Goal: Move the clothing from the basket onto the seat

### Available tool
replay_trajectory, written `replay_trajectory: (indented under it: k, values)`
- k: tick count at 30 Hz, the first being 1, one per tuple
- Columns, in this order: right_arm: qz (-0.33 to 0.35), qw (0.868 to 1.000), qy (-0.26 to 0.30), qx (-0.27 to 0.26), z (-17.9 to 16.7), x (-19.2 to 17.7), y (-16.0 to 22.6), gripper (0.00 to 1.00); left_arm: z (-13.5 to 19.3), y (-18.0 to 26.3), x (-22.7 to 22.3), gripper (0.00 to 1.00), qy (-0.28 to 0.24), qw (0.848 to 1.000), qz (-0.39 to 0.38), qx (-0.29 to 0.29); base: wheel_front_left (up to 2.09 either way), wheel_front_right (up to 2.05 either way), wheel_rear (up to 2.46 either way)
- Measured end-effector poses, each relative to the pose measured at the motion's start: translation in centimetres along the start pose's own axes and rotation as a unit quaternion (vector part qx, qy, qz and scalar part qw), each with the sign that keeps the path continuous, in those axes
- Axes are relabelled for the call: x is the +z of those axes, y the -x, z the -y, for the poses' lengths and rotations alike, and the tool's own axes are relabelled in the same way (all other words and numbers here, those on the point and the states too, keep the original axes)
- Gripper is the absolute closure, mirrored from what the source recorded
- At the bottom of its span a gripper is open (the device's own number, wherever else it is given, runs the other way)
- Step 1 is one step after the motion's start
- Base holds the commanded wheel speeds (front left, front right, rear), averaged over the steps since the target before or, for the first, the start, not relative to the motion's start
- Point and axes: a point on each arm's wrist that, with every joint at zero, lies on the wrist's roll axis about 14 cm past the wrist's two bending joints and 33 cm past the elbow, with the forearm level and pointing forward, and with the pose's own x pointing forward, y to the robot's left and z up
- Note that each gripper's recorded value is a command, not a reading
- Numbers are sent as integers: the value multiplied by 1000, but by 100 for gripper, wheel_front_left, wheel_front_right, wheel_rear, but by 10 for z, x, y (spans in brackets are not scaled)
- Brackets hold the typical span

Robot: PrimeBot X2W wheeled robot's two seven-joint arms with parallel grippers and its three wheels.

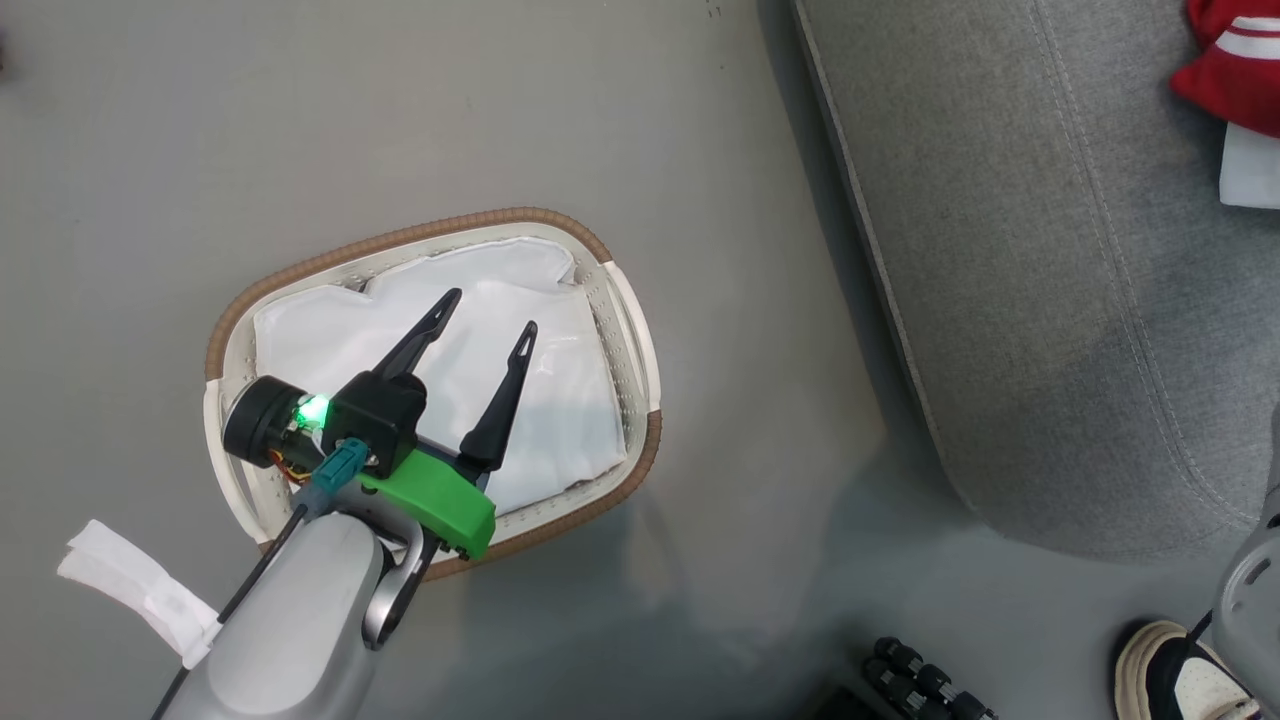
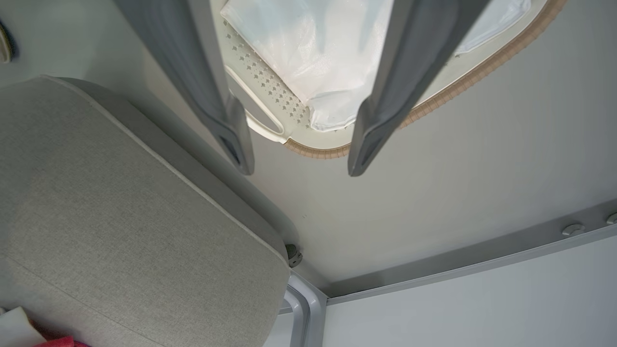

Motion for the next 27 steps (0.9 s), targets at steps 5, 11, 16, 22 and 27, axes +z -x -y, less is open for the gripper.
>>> replay_trajectory:
  k: [5,11,16,22,27]
  values:
    - [-20,1000,-7,-16,12,-22,23,0,-1,0,13,0,-5,1000,13,7,0,0,0]
    - [-11,999,-29,-25,26,-23,50,0,-3,3,34,0,-10,999,35,24,0,0,0]
    - [-7,999,-38,-18,33,-25,77,0,-7,14,50,0,-15,997,52,50,0,0,0]
    - [19,998,-61,9,24,-11,100,0,-18,34,72,0,-15,992,79,100,0,0,0]
    - [27,996,-78,46,0,-5,112,0,-29,53,84,0,-11,985,98,141,0,0,0]
